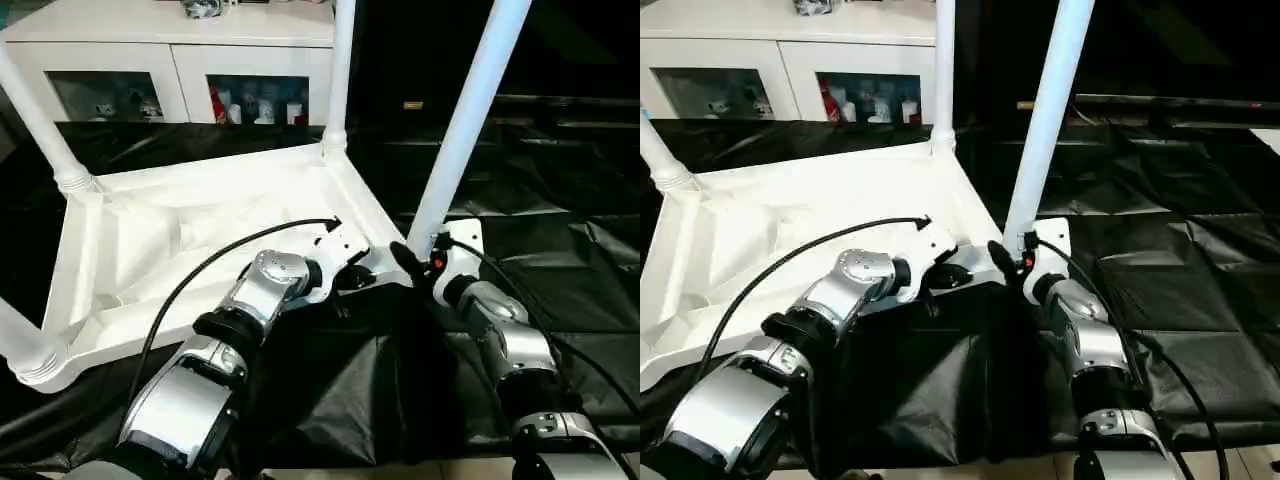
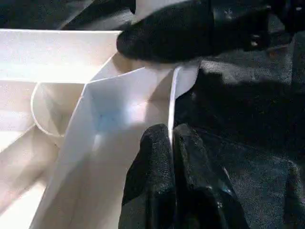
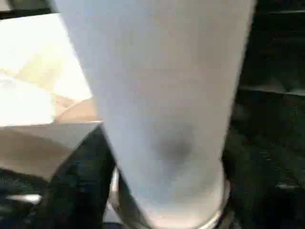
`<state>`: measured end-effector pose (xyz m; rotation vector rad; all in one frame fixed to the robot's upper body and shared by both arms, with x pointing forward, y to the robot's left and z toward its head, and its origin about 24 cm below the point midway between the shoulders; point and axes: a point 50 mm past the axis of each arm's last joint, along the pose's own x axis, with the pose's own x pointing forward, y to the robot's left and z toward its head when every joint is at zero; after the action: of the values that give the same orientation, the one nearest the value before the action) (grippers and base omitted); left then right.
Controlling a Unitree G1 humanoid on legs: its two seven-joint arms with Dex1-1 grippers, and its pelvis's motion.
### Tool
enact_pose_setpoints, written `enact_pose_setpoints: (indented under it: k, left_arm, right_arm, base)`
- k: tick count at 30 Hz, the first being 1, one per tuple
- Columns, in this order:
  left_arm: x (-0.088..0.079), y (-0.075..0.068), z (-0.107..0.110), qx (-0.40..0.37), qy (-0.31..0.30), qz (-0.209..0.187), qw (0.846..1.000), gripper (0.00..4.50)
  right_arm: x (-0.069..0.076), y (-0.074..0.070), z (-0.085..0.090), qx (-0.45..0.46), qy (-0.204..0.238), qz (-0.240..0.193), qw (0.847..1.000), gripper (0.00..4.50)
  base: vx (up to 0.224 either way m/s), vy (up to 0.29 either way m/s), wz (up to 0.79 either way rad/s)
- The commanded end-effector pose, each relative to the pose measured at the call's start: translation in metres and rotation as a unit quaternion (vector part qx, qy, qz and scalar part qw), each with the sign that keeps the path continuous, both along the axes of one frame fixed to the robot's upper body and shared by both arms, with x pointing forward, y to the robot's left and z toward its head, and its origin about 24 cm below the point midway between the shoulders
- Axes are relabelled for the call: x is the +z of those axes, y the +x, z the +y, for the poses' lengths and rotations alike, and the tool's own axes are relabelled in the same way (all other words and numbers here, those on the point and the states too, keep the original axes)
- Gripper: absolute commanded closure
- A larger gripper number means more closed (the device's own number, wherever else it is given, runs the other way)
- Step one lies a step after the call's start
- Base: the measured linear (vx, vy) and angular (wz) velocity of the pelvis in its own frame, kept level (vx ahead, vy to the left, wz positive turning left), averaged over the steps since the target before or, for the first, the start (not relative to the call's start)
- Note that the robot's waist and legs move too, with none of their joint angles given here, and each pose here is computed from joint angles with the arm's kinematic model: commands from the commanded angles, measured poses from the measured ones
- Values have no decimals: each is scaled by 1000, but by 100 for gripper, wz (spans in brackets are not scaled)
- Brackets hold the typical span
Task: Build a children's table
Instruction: Rotate leg to tighten
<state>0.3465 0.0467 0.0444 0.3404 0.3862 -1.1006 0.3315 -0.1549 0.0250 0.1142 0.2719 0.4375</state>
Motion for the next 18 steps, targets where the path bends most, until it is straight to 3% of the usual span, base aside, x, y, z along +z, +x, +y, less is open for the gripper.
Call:
enact_pose_setpoints:
  k: [1, 8, 13, 18]
  left_arm:
    - [6, 2, -5, -2, -21, -12, 1000, 450]
    - [7, -14, 20, -133, -32, 18, 990, 450]
    - [7, -20, 36, -177, -26, 32, 983, 450]
    - [8, -22, 43, -190, -25, 47, 980, 450]
  right_arm:
    - [-9, -16, 45, 158, 21, 21, 987, 85]
    - [7, -28, 18, 287, -7, 3, 958, 75]
    - [15, -37, 2, 346, 1, 6, 938, 75]
    - [17, -42, -2, 375, 2, 13, 927, 75]
  base:
    - [0, 0, 0]
    - [0, 0, 0]
    - [0, 0, 0]
    - [0, 0, 0]
